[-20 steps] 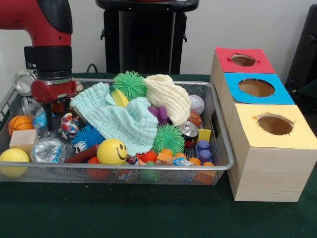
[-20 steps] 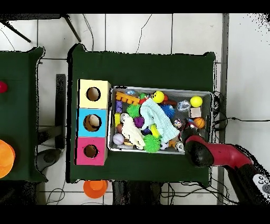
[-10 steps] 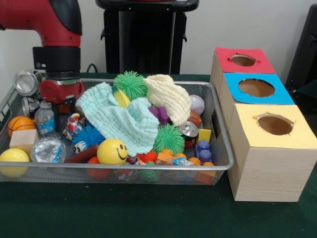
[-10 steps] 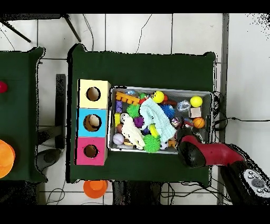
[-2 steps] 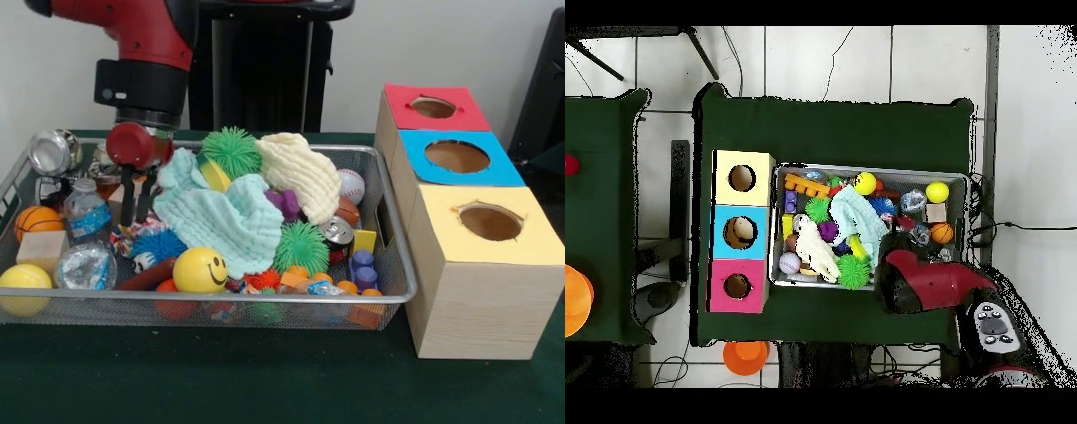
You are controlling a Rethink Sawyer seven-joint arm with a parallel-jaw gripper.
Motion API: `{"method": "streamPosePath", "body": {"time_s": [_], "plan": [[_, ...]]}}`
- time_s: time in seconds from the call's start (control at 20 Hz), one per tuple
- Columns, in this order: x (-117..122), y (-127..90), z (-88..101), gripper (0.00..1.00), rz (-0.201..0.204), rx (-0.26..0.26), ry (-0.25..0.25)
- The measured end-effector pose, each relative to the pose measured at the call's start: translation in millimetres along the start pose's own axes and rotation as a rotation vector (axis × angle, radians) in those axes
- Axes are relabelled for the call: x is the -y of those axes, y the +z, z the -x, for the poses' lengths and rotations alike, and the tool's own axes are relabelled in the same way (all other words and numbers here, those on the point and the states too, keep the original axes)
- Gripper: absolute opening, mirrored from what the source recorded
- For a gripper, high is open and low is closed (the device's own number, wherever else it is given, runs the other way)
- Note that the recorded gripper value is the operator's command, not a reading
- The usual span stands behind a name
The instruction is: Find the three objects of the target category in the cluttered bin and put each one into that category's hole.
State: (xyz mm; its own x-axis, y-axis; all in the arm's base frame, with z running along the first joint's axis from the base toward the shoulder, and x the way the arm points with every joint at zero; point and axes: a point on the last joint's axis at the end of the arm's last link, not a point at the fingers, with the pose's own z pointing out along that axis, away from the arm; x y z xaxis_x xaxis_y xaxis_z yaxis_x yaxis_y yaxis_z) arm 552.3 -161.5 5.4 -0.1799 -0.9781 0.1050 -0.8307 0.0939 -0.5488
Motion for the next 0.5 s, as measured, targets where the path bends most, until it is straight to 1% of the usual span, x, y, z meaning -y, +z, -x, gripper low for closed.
{"method": "streamPosePath", "body": {"time_s": [0.15, 0.3, 0.4, 0.5], "plan": [[11, -10, -2.9, 1.00, -0.019, -0.047, -0.032], [18, -20, -12.8, 1.00, -0.028, -0.085, -0.063], [22, -27, -21.0, 1.00, -0.025, -0.104, -0.073], [23, -33, -34.0, 1.00, 0.003, -0.133, -0.077]]}}
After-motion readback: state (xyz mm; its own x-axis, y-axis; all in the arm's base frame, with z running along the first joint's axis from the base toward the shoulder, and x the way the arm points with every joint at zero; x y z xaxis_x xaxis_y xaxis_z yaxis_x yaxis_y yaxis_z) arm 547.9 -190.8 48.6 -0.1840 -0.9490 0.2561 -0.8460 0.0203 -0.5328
